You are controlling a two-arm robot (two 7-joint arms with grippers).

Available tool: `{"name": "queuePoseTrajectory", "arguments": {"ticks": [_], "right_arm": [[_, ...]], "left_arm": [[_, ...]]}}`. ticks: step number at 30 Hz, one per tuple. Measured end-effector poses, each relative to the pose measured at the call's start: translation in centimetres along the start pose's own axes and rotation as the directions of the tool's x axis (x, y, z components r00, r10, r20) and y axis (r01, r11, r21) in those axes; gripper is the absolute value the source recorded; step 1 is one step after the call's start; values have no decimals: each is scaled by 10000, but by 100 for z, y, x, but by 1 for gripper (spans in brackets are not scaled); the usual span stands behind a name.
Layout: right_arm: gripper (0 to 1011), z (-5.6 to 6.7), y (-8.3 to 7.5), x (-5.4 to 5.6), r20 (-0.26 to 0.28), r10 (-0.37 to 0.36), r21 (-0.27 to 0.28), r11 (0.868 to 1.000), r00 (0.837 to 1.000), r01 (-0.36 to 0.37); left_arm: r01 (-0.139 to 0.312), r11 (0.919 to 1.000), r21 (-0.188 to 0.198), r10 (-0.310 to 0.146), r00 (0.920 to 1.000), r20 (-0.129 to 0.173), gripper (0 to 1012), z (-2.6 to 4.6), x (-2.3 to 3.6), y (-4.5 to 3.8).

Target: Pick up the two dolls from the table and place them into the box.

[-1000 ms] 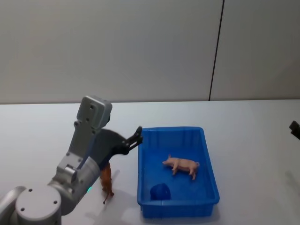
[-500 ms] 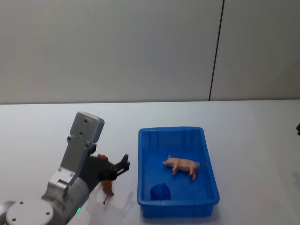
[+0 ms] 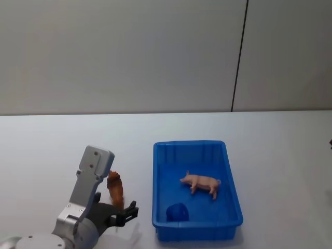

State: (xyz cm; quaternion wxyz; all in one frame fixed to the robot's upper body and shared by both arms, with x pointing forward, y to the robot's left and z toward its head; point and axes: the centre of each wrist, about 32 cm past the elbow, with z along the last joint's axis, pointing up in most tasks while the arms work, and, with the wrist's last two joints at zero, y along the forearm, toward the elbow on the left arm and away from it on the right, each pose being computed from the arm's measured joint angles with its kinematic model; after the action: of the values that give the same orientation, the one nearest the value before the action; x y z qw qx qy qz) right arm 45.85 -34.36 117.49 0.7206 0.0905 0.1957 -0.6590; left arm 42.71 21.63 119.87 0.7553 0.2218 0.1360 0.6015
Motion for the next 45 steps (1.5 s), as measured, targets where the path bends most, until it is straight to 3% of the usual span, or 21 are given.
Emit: {"name": "queuePoseTrajectory", "arguments": {"ticks": [10,19,32,45], "right_arm": [[1003,1,-3,5,-9,-32,9,10000,10000,32],[1003,-1,-5,6,-21,-47,8,10000,10000,47],[1003,-1,-5,6,-22,-51,5,10000,10000,51],[1003,-1,-4,6,-22,-49,6,10000,10000,49]], "left_arm": [[-83,9986,514,117,9977,-664,1001,-72,-28,-152],[-240,9976,648,307,9939,-1056,1001,-96,-20,-286],[-502,9967,637,573,9916,-1163,1001,-62,30,-470],[-115,9968,787,212,9921,-1234,1001,-9,33,-587]]}}
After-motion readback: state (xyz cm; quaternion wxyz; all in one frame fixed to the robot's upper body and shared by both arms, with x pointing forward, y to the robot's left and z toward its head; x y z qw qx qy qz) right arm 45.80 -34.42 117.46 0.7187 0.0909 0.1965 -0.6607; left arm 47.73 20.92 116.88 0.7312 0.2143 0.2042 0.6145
